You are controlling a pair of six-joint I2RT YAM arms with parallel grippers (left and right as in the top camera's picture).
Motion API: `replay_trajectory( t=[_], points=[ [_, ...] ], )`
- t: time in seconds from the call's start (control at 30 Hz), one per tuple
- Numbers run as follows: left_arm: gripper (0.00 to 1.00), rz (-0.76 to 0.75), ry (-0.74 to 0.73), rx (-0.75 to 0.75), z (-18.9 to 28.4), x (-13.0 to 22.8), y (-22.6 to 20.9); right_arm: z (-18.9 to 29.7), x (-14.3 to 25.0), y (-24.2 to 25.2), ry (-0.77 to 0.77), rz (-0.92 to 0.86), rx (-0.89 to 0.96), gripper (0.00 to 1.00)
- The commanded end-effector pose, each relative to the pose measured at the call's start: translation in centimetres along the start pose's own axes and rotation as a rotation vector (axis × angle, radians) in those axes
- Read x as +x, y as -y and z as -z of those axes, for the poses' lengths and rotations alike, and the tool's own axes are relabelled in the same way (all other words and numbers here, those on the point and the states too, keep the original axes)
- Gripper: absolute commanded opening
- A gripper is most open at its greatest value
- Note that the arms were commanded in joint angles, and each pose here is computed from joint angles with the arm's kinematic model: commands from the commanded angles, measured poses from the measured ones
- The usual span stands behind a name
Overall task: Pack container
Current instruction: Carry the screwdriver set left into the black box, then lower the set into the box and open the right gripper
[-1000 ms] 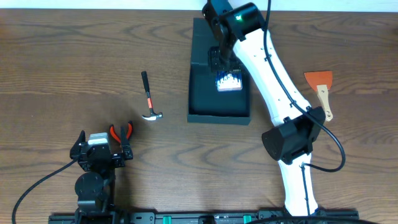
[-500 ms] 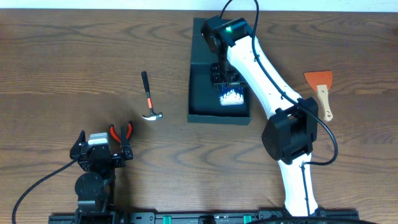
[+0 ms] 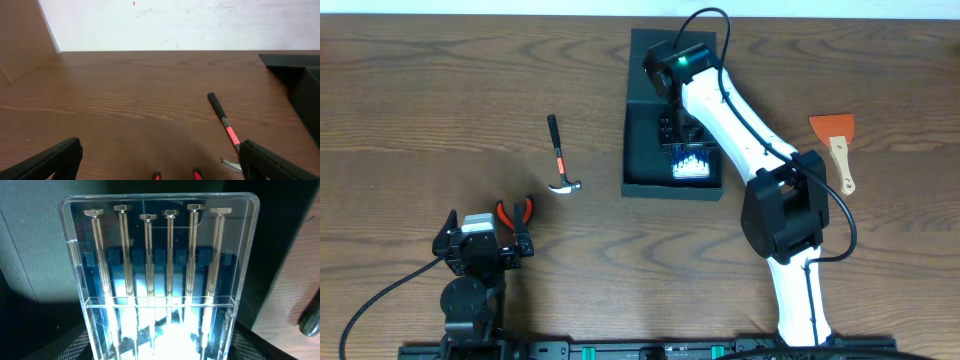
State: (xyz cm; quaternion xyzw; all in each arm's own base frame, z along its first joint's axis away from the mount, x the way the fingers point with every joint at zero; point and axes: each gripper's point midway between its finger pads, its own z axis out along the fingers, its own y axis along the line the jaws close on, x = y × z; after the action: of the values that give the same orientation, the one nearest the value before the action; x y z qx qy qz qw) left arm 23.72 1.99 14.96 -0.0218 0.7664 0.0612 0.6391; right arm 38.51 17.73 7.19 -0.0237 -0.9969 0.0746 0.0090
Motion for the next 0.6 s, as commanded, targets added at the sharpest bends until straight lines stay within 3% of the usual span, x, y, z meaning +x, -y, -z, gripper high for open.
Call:
replay_trajectory(
  t=[0.0, 0.57],
  points=[
    [0.99, -0.019, -0.037, 0.007, -0.3, 1.5, 0.2, -0.6, 0.2, 0.0, -0.006, -0.022, 0.005, 0.46],
    [0.99, -0.019, -0.037, 0.007, -0.3, 1.5, 0.2, -3.9, 0.4, 0.8, -0.026, -0.045, 0.018, 0.45]
  ],
)
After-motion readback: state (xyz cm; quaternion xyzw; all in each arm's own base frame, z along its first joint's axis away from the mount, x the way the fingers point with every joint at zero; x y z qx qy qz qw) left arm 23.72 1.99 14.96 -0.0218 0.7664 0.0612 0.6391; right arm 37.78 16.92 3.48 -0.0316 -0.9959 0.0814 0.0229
